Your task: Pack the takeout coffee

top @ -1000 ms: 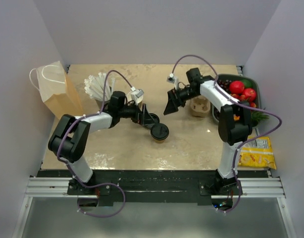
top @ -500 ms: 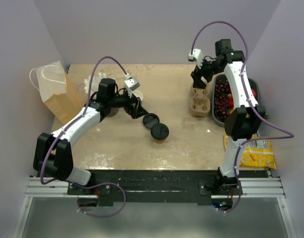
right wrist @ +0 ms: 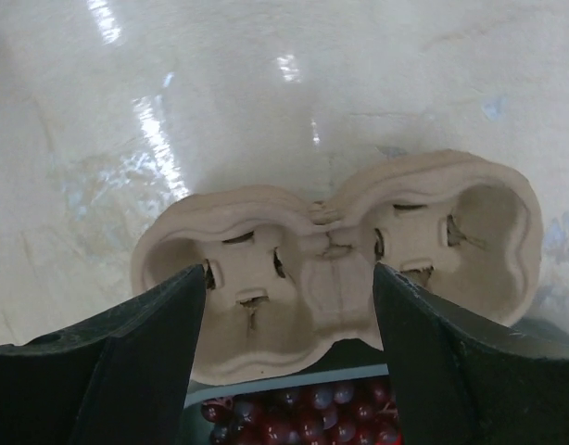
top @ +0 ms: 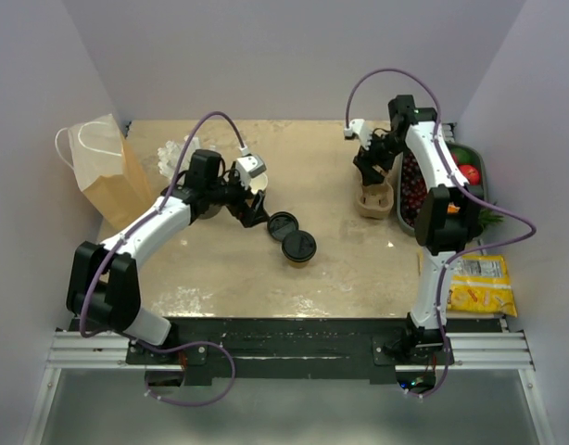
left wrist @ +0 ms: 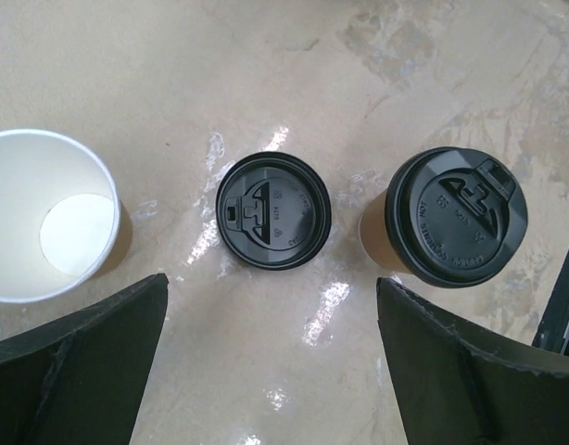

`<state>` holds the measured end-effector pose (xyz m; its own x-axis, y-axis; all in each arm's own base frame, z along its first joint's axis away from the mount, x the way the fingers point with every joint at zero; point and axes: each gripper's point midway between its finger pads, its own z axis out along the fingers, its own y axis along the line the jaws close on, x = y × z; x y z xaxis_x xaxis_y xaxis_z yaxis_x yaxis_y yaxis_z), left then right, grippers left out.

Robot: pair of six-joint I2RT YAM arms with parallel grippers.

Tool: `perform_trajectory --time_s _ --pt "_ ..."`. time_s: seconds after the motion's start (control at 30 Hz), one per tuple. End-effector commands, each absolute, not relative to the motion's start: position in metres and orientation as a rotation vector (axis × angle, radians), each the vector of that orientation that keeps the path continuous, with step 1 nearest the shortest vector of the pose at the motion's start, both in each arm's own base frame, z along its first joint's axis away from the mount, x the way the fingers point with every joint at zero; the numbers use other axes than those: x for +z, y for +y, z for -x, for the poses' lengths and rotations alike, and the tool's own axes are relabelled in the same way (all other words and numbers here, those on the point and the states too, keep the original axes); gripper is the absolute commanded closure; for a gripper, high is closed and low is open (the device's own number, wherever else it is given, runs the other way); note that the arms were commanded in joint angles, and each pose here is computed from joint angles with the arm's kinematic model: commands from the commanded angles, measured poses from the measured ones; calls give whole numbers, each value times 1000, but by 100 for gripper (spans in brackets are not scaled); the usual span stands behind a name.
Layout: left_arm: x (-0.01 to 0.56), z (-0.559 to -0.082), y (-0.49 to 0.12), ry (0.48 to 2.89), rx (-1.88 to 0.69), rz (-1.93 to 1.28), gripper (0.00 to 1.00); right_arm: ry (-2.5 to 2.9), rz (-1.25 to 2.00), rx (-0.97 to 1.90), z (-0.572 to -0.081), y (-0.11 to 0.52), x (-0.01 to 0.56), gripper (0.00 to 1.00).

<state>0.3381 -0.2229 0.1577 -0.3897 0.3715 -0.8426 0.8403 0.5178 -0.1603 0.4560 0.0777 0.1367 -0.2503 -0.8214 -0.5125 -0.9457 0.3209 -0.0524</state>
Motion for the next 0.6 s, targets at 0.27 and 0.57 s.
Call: perform_trajectory --time_s 0.27,0.57 --pt "167 -363 -214 1993 -639 -879 2 2487 232 191 -472 55 163 25" --pt "170 -363 -210 1982 -626 -841 2 2481 193 164 -489 53 154 35"
